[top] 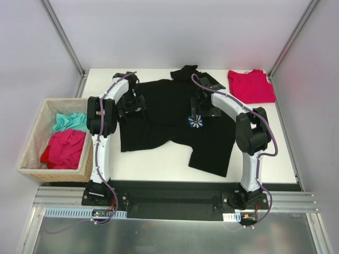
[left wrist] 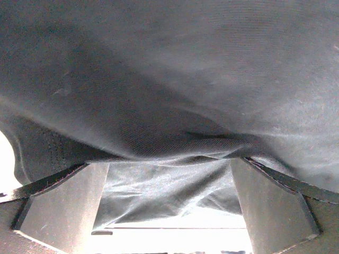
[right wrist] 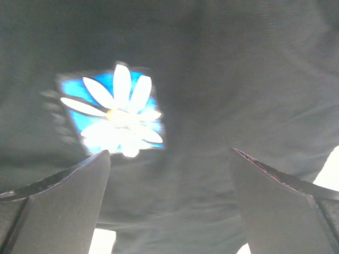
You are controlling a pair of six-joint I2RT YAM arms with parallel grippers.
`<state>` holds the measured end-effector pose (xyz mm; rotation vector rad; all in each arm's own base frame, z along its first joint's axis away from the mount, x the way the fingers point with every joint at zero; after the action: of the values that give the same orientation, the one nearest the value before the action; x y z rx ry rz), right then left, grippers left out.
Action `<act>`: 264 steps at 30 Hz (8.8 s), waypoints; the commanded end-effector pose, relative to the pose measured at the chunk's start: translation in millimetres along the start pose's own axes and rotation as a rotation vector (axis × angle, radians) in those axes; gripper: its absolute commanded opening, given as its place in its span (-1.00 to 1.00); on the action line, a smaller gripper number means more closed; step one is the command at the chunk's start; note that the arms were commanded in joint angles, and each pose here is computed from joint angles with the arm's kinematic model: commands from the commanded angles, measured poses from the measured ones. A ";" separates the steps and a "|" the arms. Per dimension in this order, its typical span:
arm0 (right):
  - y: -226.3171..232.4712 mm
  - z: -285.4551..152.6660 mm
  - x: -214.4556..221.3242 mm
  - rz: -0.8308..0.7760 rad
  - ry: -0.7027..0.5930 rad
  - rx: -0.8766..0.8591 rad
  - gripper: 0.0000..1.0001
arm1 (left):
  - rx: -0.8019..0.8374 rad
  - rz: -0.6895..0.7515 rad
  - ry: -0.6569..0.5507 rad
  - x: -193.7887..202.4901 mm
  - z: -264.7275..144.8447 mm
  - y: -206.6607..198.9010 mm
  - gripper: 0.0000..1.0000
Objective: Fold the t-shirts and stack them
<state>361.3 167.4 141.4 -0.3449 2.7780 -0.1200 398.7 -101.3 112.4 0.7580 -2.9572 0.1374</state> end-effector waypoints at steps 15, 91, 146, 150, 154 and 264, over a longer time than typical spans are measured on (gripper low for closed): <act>-5.1 -30.1 -6.6 -0.012 -0.067 0.013 0.93 | 0.068 -0.040 -0.088 -61.0 -52.1 27.7 0.98; 83.3 -103.9 274.2 -0.781 -0.123 0.233 -0.06 | 0.221 0.071 -0.666 164.6 -98.1 137.3 0.98; 107.9 -57.5 273.6 -0.913 0.074 0.131 -0.22 | 0.191 0.069 -0.649 159.7 -92.9 135.4 0.98; 105.8 -56.0 273.9 -0.899 0.092 0.124 -0.29 | 0.187 0.068 -0.644 158.6 -92.2 134.5 0.98; 105.4 -54.9 275.1 -0.896 0.107 0.120 -0.38 | 0.185 0.068 -0.642 158.3 -91.7 134.4 0.97; 98.7 -80.3 260.0 -0.811 -0.032 -0.021 -0.99 | -0.268 -0.012 -0.298 59.6 -22.7 148.4 -0.11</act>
<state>72.7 198.9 111.7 -1.4559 2.4485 -0.3187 265.3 0.1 125.6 0.7715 -3.1409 -0.3810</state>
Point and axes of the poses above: each gripper's point midway between its finger pads, its own z axis out along the fingers, its own y axis along the line the jaws close on, x = y × z, the point moved 9 cm from there along -z, back along the fingers, and after that the axes turned 10 degrees about -z, right-handed, at the moved point
